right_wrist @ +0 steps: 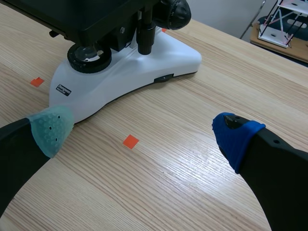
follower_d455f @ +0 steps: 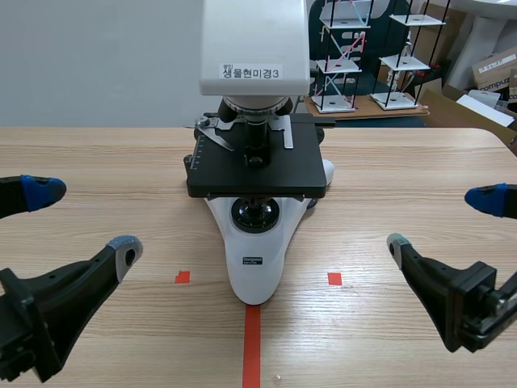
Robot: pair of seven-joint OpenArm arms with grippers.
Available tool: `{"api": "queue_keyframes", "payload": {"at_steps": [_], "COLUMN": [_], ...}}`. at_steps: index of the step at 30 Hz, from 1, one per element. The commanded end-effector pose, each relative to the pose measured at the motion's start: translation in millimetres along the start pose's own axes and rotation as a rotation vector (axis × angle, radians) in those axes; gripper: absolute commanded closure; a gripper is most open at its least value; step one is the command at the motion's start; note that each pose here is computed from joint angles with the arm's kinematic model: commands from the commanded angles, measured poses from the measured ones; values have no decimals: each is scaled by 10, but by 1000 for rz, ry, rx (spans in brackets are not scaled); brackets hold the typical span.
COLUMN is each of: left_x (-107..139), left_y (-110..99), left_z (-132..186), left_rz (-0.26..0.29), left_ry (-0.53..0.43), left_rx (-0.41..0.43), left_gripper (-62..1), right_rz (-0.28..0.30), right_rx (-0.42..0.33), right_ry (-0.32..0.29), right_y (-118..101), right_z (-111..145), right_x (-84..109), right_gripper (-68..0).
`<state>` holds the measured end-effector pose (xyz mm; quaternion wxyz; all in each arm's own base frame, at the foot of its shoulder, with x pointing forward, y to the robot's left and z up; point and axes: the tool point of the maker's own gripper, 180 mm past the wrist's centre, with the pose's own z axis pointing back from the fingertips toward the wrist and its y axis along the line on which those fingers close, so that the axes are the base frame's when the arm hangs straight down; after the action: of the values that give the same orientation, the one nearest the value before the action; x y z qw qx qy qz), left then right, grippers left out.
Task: Point at the objective lens
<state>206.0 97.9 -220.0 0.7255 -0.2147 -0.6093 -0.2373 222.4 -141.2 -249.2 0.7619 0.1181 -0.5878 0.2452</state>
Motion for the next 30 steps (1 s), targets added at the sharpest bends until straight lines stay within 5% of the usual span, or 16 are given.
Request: {"api": "queue_keyframes", "payload": {"at_steps": [1,28,30], "left_x": [75,143,149], "left_y": [-28,-95,-100], "left_z": [-11,-39,-45], "left_rz": [6,4,5], "left_ry": [-29,-61,-64], "left_rx": [-8,-50,-52], "left_gripper": [-623,-623,-583], "right_rz": [4,4,4], "right_rx": [-1,-1,-1], "right_ry": [-27,-52,-53], "right_y": [-18,-18,-18], "right_z": [4,5,5], "right_x": [72,117,119], "right_gripper": [-638,-638,-638]}}
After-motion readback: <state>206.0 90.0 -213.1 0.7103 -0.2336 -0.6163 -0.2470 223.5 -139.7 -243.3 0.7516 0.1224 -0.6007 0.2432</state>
